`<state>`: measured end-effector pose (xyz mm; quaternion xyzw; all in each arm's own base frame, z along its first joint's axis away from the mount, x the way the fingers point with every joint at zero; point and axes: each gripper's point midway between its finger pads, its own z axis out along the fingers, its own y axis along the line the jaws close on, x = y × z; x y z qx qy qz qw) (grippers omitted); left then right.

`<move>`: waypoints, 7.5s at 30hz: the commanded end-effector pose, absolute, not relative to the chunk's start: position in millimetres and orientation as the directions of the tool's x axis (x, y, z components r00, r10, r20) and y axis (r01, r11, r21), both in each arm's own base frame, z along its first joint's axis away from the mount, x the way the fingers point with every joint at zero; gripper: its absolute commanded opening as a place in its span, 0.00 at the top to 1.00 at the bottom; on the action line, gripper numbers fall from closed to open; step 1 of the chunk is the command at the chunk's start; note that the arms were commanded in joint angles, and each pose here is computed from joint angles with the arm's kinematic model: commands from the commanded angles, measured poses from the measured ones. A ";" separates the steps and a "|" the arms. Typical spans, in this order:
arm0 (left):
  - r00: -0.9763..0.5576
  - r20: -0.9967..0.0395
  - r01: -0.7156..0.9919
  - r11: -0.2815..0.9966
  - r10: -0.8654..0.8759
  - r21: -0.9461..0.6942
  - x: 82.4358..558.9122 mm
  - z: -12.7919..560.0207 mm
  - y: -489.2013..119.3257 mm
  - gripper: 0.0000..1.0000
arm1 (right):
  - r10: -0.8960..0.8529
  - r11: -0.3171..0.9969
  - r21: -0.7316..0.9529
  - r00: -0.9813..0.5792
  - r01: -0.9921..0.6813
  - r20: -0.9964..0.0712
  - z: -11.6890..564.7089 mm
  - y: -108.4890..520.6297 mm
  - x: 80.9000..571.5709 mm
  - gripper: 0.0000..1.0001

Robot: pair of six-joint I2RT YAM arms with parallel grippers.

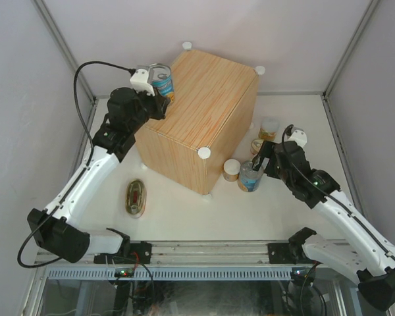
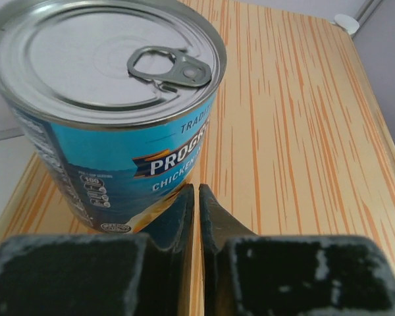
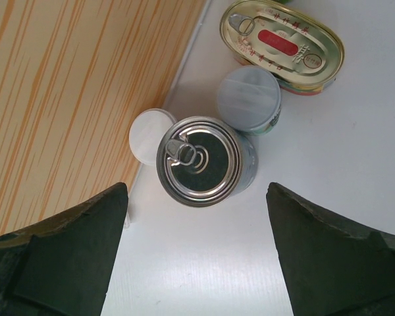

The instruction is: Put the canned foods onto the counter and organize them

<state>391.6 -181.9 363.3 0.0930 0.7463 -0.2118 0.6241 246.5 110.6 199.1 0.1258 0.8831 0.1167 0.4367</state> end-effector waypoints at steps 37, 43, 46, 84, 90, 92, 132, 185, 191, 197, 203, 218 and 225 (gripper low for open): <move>-0.036 -0.999 0.296 0.955 0.000 -0.010 390.9 401.6 -121.9 0.11 | 0.336 0.928 0.367 -0.580 0.067 -0.742 206.6 126.2 275.6 0.14; 0.035 -0.999 0.300 0.953 0.031 0.040 409.0 410.9 -117.3 0.04 | 0.326 0.932 0.358 -0.577 0.062 -0.749 207.5 125.6 276.8 0.14; 0.045 -0.998 0.342 0.937 0.052 0.064 417.8 412.3 -122.4 0.02 | 0.323 0.933 0.353 -0.572 0.060 -0.754 207.6 125.4 278.8 0.14; 0.127 -0.991 0.533 0.845 -0.029 0.044 497.0 426.6 -159.3 0.15 | 0.316 0.939 0.339 -0.541 0.060 -0.779 199.6 117.6 299.9 0.14; 0.131 -0.990 0.552 0.833 -0.047 0.034 514.3 430.1 -183.2 0.15 | 0.317 0.938 0.344 -0.537 0.052 -0.782 201.3 116.1 301.6 0.14; 0.132 -0.990 0.560 0.828 -0.054 0.029 520.8 431.2 -191.8 0.15 | 0.315 0.939 0.341 -0.533 0.051 -0.785 202.4 114.8 301.4 0.14; 0.222 -0.964 0.486 0.874 -0.147 -0.021 596.7 445.2 -228.4 0.00 | 0.302 0.937 0.350 -0.551 0.019 -0.778 196.5 114.3 287.2 0.14; 0.029 -0.972 0.488 0.852 -0.233 -0.190 304.8 435.2 -164.4 0.00 | 0.191 0.979 0.181 -0.725 0.093 -0.661 128.7 148.6 281.6 0.12; 0.026 -0.976 0.492 0.852 -0.218 -0.177 303.0 432.7 -164.9 0.00 | 0.160 0.986 0.135 -0.735 0.094 -0.659 129.3 150.7 281.8 0.11; 0.031 -0.976 0.496 0.851 -0.217 -0.173 302.4 435.3 -165.6 0.00 | 0.144 0.989 0.111 -0.713 0.093 -0.686 140.7 147.2 277.6 0.07; 0.025 -0.977 0.502 0.848 -0.214 -0.172 303.4 433.9 -169.5 0.00 | 0.128 0.992 0.085 -0.708 0.096 -0.694 144.2 141.9 275.3 0.05; 0.030 -0.978 0.494 0.853 -0.208 -0.166 299.7 435.9 -172.4 0.00 | 0.111 0.993 0.055 -0.681 0.103 -0.724 156.9 130.2 273.7 0.04; 0.020 -0.978 0.502 0.848 -0.206 -0.168 298.5 433.7 -179.5 0.00 | 0.101 0.995 0.073 -0.696 0.070 -0.711 149.3 137.2 272.3 0.01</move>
